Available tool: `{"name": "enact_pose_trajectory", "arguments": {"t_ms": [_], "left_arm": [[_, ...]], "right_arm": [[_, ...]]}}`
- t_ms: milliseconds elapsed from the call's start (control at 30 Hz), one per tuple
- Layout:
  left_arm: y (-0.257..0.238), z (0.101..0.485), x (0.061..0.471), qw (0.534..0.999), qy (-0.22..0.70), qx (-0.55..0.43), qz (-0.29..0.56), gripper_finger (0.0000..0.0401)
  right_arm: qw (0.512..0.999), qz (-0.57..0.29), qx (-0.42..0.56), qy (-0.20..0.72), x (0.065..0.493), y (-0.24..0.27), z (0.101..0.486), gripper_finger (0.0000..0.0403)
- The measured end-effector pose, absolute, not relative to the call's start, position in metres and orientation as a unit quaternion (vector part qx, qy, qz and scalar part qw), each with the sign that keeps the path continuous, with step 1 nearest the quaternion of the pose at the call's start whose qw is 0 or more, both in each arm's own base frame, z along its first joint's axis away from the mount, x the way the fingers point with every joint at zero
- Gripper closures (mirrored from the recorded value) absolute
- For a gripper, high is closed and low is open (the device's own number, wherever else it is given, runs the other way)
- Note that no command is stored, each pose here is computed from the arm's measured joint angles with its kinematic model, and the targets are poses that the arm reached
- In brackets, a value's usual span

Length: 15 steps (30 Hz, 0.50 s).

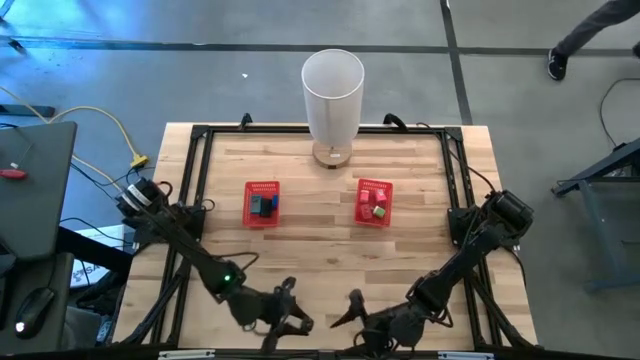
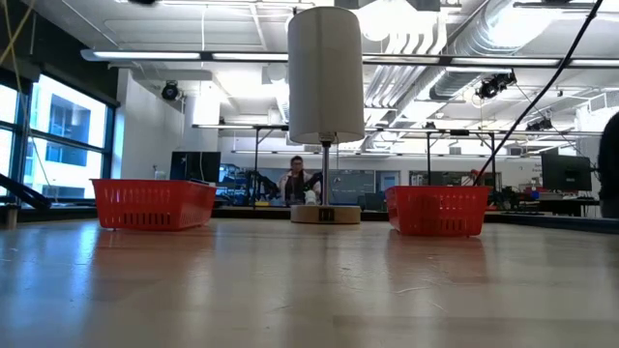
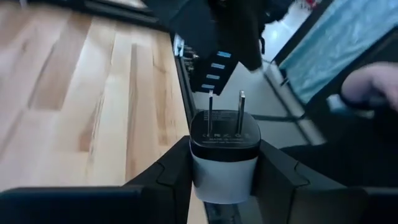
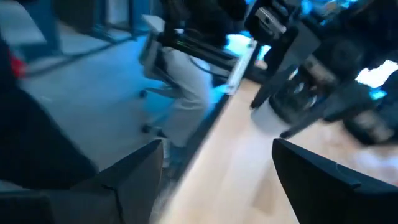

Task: Pick & Place Office items
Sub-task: Put the white charger adapter into the right red bin

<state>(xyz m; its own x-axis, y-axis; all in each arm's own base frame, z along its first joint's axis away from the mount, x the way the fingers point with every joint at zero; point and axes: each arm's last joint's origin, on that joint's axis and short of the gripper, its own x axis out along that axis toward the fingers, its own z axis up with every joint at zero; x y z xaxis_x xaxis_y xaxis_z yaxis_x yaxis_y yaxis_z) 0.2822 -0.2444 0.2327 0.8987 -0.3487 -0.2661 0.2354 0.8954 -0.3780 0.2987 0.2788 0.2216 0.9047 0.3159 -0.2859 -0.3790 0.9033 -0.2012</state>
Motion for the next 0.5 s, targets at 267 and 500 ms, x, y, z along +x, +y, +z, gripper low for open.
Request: {"name": "enact_pose_trajectory", "arguments": {"t_ms": [267, 500], "left_arm": [[-0.216, 0.23, 0.305, 0.903, 0.23, -0.317, -0.176, 0.0282], [-0.201, 0.225, 0.314, 0.891, 0.263, -0.323, -0.179, 0.0282]], "right_arm": [[0.966, 0.108, -0.203, 0.122, 0.306, 0.267, 0.221, 0.0113], [0.952, 0.142, -0.216, 0.166, 0.32, 0.247, 0.212, 0.0113]]}}
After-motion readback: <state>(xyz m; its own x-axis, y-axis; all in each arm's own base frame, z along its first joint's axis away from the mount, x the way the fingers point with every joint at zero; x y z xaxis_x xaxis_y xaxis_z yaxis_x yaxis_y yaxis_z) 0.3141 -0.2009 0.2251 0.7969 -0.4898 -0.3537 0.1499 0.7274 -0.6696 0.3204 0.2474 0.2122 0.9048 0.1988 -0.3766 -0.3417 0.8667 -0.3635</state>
